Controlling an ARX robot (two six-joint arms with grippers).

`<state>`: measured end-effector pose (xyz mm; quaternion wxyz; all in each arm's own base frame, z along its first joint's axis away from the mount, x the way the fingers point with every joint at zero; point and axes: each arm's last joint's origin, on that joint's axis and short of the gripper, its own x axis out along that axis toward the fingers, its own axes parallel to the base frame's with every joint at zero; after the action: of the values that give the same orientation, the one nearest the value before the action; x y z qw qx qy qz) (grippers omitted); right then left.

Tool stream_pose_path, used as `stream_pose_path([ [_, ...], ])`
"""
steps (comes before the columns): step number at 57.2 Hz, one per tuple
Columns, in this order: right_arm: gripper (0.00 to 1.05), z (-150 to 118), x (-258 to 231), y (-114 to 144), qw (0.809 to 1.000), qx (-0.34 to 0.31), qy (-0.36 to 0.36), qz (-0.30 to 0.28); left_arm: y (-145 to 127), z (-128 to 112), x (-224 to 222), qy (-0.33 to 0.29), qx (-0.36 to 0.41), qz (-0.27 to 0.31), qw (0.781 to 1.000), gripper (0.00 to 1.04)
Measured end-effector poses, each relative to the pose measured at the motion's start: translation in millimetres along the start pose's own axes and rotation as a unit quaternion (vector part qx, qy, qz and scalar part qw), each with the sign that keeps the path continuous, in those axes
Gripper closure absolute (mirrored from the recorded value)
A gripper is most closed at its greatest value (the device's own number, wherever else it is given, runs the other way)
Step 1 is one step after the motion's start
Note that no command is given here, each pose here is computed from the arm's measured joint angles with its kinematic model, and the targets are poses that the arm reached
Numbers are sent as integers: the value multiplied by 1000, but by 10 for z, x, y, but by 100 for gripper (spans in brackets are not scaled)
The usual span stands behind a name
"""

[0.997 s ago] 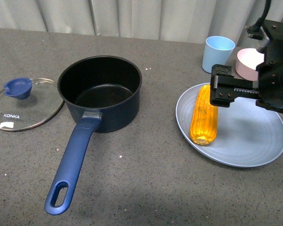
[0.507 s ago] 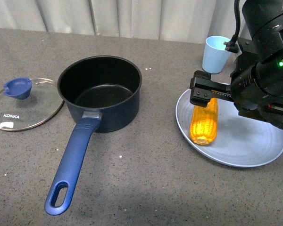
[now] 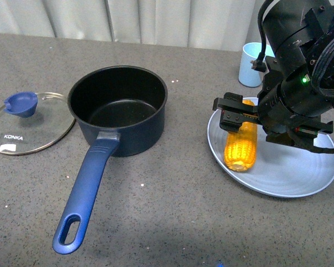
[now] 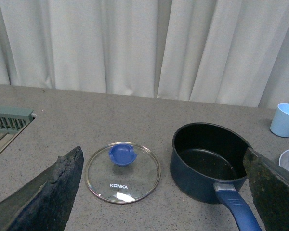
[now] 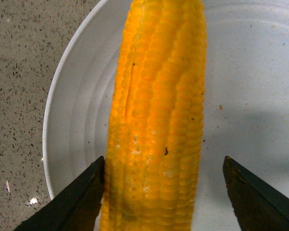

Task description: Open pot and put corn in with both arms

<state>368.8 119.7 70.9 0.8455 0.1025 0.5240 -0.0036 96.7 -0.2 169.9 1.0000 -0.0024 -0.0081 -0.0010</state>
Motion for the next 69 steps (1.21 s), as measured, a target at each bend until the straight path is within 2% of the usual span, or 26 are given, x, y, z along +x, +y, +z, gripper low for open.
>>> stream_pose_path([
  [15,77,4,-1,9,1000,6,5,9,0,0,0,0,0,0,1000,7],
  [21,84,3,-20,3,1000,4,0,15,0,0,0,0,0,0,1000,7],
  [29,89,-16,-120,-3,999,-11,-7,30,0,0,0,0,0,0,1000,7],
  [36,93,60,-351,100,995,-28,-21,96,0,0,0,0,0,0,1000,7],
  [40,93,133,-514,262,986,-46,-36,154,0,0,0,0,0,0,1000,7],
  [46,94,198,-614,478,978,-66,-37,194,0,0,0,0,0,0,1000,7],
  [59,94,332,-644,1146,965,-97,-38,242,0,0,0,0,0,0,1000,7],
  [69,94,287,-496,1412,965,-101,-12,244,0,0,0,0,0,0,1000,7],
])
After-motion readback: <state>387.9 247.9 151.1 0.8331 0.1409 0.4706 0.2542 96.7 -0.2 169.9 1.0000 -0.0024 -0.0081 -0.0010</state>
